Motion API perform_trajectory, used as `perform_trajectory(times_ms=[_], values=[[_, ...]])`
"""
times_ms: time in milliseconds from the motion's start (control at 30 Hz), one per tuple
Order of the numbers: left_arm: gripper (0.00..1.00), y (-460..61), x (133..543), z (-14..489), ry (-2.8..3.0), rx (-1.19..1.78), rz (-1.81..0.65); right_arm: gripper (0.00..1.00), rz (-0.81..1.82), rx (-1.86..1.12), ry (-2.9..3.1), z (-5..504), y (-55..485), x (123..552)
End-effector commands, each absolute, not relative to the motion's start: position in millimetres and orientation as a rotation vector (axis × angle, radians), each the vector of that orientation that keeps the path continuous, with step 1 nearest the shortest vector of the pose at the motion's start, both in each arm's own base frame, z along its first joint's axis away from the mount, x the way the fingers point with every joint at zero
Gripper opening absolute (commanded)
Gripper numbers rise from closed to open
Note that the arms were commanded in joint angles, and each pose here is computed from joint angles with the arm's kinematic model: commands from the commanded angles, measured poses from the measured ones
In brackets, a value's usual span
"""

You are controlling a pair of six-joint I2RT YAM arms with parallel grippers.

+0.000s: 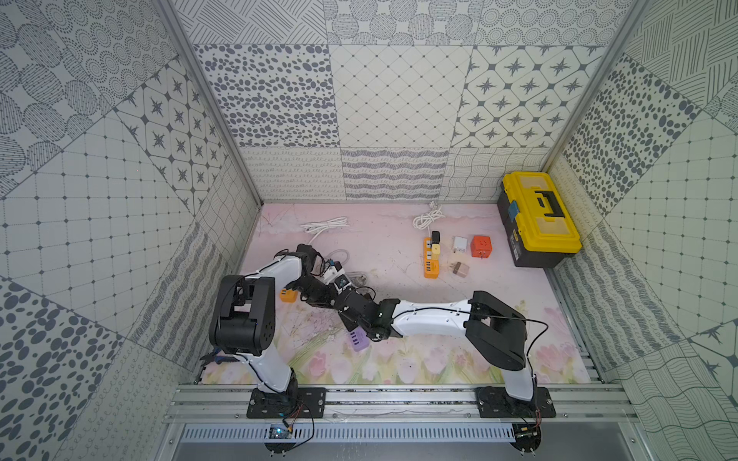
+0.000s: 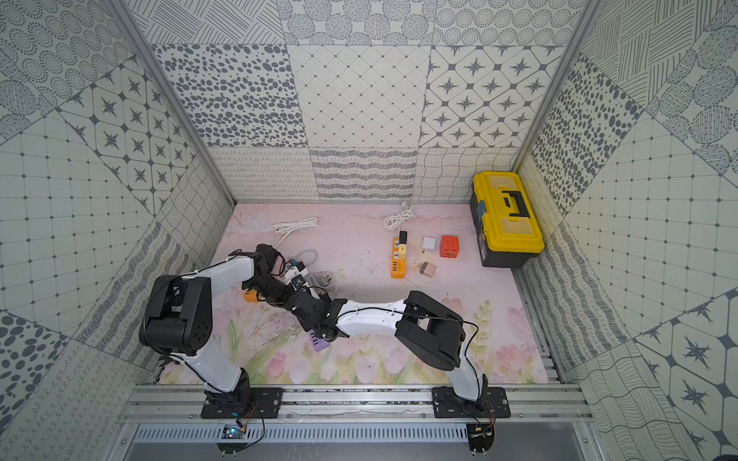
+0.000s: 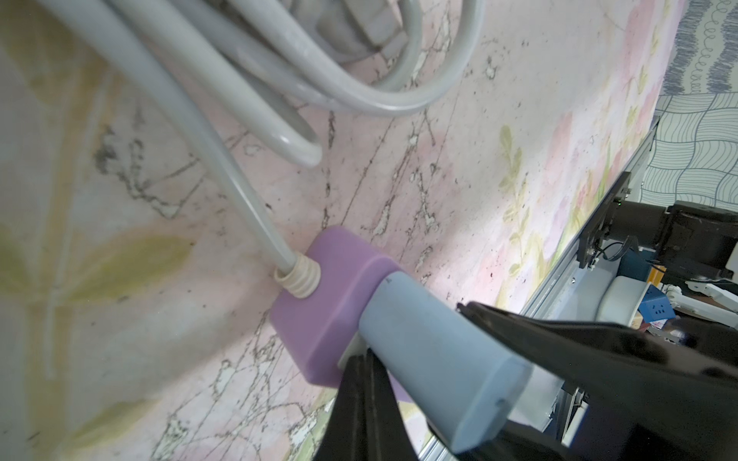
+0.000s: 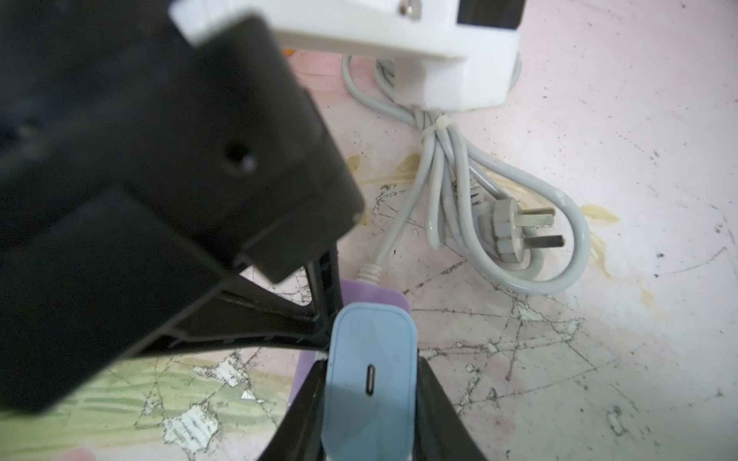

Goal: Pull the plug off the socket
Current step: Remove the plug from the socket.

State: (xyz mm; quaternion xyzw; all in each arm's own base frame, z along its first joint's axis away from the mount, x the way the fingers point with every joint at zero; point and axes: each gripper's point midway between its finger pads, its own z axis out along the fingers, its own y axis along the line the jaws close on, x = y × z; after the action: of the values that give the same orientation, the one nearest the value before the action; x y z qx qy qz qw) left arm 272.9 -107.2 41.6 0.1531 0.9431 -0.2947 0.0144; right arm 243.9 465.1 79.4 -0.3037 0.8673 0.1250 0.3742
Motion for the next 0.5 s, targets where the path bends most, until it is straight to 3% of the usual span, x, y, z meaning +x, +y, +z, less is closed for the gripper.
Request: perform_trajectory(times_ms=[0, 233, 467], values=[[0.0, -81.7, 277.0, 19.5, 3.015, 0.495, -0.681, 0.04, 0.451, -0.763, 2.194, 91.8, 484.0, 241.3], [0.0, -80.7, 276.8, 17.7, 3.02, 0.497, -0.672, 0.03, 0.64, -0.665, 2.238, 106.7, 475.5, 249.0], [0.0, -80.7, 277.1, 16.8, 3.022, 0.498, -0.67, 0.02, 0.545, -0.738, 2.193, 106.8, 480.6, 241.5]])
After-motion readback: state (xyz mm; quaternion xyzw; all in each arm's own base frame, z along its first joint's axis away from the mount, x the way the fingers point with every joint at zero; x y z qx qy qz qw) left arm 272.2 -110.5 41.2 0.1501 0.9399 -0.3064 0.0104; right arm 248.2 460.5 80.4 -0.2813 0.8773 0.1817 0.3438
